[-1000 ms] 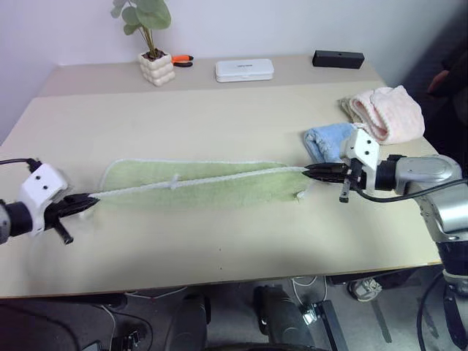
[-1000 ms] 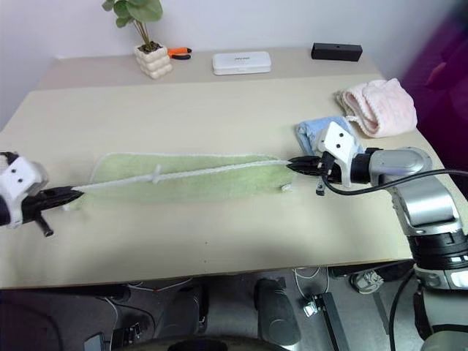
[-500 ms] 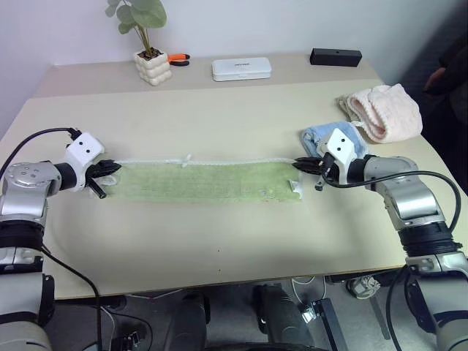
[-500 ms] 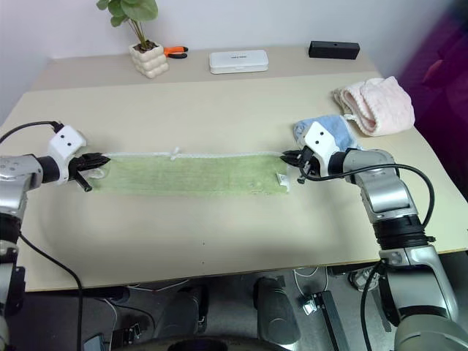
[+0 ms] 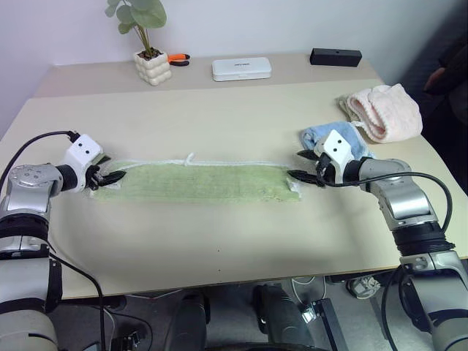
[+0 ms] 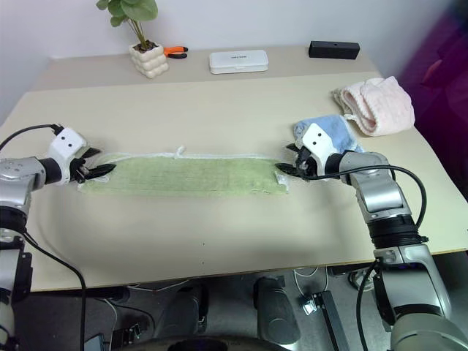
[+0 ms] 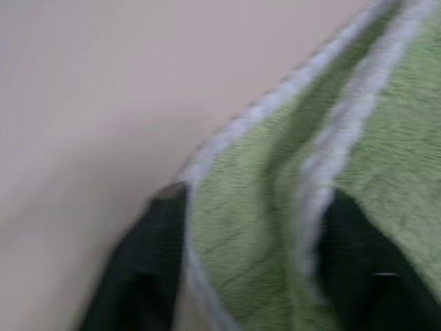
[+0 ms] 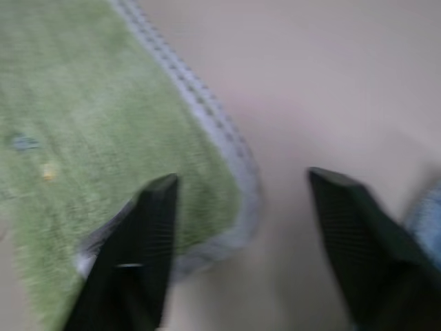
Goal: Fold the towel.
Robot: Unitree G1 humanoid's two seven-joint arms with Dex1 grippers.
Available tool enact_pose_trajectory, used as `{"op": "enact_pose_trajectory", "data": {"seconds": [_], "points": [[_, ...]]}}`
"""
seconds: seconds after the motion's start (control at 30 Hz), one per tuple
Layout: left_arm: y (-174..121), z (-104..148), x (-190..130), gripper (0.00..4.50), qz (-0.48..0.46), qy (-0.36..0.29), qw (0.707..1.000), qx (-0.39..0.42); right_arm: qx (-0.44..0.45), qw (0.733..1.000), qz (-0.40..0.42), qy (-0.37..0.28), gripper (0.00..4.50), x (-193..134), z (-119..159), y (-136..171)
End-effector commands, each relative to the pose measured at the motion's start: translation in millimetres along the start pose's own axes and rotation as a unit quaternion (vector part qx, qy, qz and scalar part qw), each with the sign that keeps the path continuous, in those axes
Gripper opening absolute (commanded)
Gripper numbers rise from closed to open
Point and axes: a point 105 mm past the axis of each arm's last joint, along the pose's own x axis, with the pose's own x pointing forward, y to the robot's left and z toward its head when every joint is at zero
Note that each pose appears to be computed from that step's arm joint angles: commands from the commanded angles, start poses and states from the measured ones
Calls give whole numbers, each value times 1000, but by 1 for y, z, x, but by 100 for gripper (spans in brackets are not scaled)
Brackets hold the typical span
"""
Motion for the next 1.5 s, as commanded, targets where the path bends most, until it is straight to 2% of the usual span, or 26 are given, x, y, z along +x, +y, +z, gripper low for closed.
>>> {"op": "enact_pose_trajectory", "data": {"seconds": [0.03,0.17,0.23,0.4,0.6,0.97,1.03,1.13,1.37,1.5], "points": [[22,5,-18,388,63,-55,995,-60,-34,997,-54,-36,382,-18,27,-16],[26,-11,-37,388,88,-56,991,-85,9,996,-61,-58,382,-35,35,-13],[25,-23,-46,393,99,-44,990,-92,40,997,-33,-65,439,-41,35,3],[26,-34,-58,393,133,-64,978,-147,109,991,-16,-70,447,-49,27,33],[16,-29,-48,393,109,-57,984,-127,126,991,1,-49,447,-45,13,61],[13,0,-12,393,36,-38,996,-77,128,990,2,-57,447,-35,17,65],[13,0,-11,447,30,-33,996,-75,126,990,3,-57,450,-34,17,66],[14,1,-13,449,25,-33,997,-68,126,990,1,-58,450,-34,18,66],[21,-2,-32,449,19,-73,986,-149,142,988,3,-58,450,-35,16,70],[35,5,-51,449,40,-137,955,-260,153,986,8,-58,450,-33,16,75]]}}
